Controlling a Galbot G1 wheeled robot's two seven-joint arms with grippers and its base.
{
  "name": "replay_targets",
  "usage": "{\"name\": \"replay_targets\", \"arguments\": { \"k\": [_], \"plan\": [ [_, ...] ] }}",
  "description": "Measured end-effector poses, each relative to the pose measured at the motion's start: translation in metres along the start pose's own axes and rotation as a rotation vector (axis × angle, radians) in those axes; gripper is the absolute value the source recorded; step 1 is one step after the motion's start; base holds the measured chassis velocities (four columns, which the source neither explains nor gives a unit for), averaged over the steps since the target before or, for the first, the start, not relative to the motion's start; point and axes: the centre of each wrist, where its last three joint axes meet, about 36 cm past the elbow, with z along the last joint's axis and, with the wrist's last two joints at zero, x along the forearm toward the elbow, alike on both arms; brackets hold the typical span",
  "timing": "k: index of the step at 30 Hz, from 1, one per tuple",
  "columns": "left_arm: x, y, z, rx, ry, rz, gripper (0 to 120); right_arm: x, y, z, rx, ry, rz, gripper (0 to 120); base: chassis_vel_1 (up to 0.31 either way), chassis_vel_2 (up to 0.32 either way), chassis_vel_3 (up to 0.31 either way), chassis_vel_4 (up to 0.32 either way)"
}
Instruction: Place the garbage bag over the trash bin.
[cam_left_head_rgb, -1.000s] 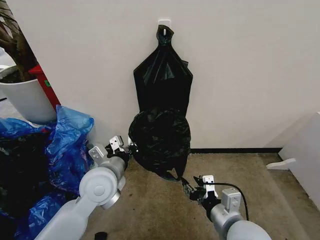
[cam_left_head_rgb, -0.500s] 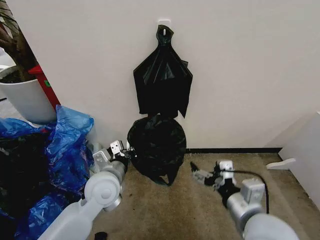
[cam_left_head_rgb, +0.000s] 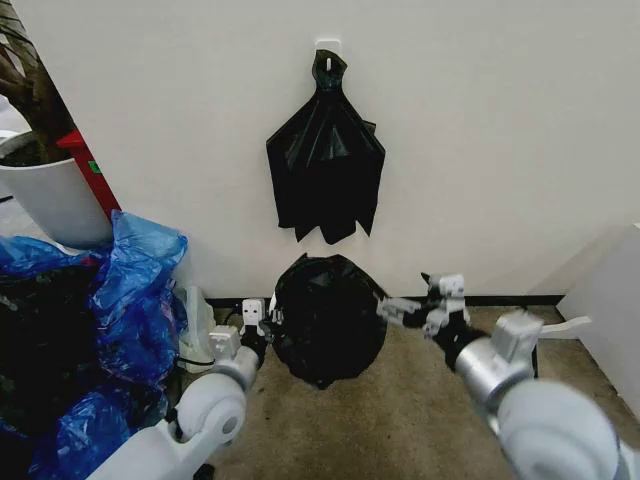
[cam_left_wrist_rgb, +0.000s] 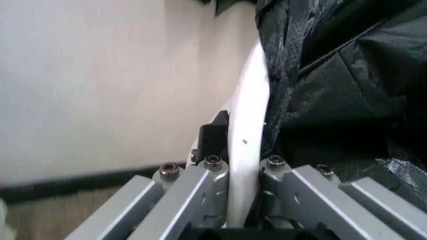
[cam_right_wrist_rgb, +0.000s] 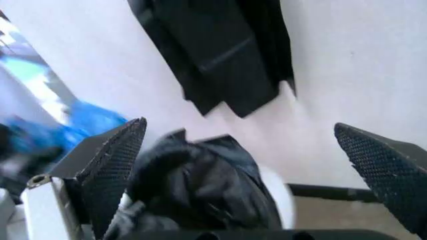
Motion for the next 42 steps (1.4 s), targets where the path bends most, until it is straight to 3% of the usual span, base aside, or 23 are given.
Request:
{"name": "replay_targets", "arguments": {
  "k": [4, 8, 10, 15, 22, 30, 42],
  "plan": [
    [0.006, 0.010, 0.004, -0.026, -0.061, 0.083, 1, -0.001, -0.024, -0.022, -0.081, 0.043, -0.066, 100, 0.000, 0.000, 0.000, 0.000],
    [0.010, 0.018, 0.011, -0.023, -0.127, 0.231, 1, -0.016, -0.087, -0.033, -0.157, 0.086, -0.250, 100, 0.000, 0.000, 0.000, 0.000],
    [0.010, 0.023, 0.013, -0.006, -0.144, 0.322, 1, -0.027, -0.135, -0.033, -0.164, 0.101, -0.355, 100, 0.000, 0.000, 0.000, 0.000],
    [0.005, 0.034, 0.010, -0.015, -0.165, 0.427, 1, -0.030, -0.163, -0.030, -0.135, 0.151, -0.419, 100, 0.000, 0.000, 0.000, 0.000],
    [0.002, 0.039, 0.010, -0.020, -0.188, 0.497, 1, -0.032, -0.166, -0.016, -0.133, 0.253, -0.488, 100, 0.000, 0.000, 0.000, 0.000],
    [-0.001, 0.039, 0.006, -0.027, -0.199, 0.504, 1, -0.031, -0.154, -0.012, -0.194, 0.282, -0.504, 94, 0.000, 0.000, 0.000, 0.000],
    [-0.003, 0.038, 0.004, -0.032, -0.208, 0.495, 1, -0.032, -0.140, 0.002, -0.246, 0.301, -0.483, 50, 0.000, 0.000, 0.000, 0.000]
  ]
}}
